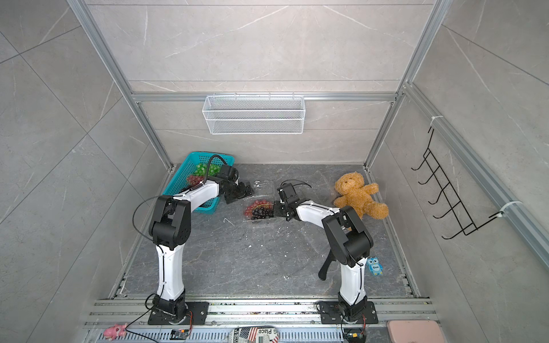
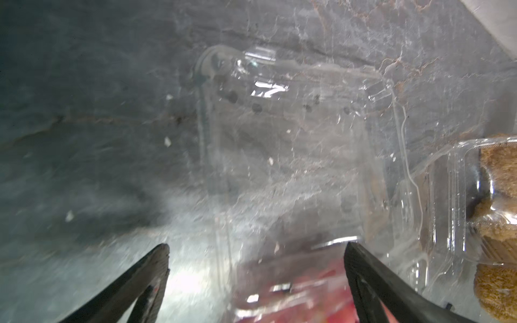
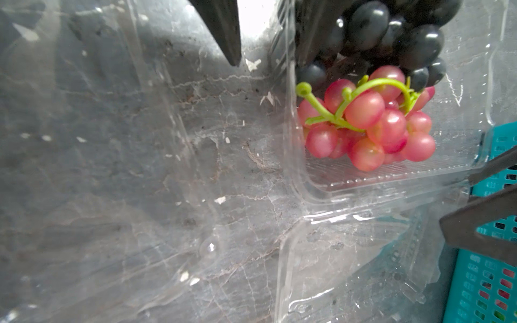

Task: Pack grapes into containers
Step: Place the grape into the packing box, then close the packing box at the center of the board.

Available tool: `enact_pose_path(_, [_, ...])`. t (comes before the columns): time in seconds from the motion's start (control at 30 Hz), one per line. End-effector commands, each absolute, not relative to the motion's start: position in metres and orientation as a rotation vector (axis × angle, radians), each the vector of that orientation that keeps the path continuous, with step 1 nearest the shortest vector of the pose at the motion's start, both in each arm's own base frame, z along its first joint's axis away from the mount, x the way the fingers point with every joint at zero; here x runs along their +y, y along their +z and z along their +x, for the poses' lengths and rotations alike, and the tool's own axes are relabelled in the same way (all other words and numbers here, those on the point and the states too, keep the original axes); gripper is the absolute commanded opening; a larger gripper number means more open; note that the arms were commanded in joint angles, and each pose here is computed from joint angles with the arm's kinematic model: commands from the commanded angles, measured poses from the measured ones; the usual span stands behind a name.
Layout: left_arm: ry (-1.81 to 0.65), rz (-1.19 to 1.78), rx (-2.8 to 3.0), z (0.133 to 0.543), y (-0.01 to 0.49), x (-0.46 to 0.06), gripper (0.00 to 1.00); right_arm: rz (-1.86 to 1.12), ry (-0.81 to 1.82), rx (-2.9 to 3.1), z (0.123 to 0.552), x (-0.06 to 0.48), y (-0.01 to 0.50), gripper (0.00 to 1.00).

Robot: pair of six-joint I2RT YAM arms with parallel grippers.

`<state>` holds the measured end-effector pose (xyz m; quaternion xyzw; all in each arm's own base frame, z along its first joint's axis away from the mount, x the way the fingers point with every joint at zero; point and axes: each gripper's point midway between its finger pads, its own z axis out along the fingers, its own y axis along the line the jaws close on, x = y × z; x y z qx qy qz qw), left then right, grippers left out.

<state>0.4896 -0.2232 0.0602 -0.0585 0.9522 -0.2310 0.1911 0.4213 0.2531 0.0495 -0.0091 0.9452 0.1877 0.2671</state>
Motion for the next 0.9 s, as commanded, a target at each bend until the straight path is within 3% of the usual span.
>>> enact_pose_path(0.0, [-0.762,-0.166,2.612,0.507,0.073,-0.237,1.0,-0.076,0.467,2.571,0.42,0.254,0.044,0.38])
enact_pose_path(0.5, [-1.007,-0.118,2.426,0.53,0.087,-0.258,1.0,-0.131,0.471,2.556,0.43,0.262,0.047,0.4])
enact_pose_path(0.87, [-1.104,-0.05,2.314,0.528,0.116,-0.266,1.0,-0.132,0.473,2.528,0.437,0.261,0.063,0.48])
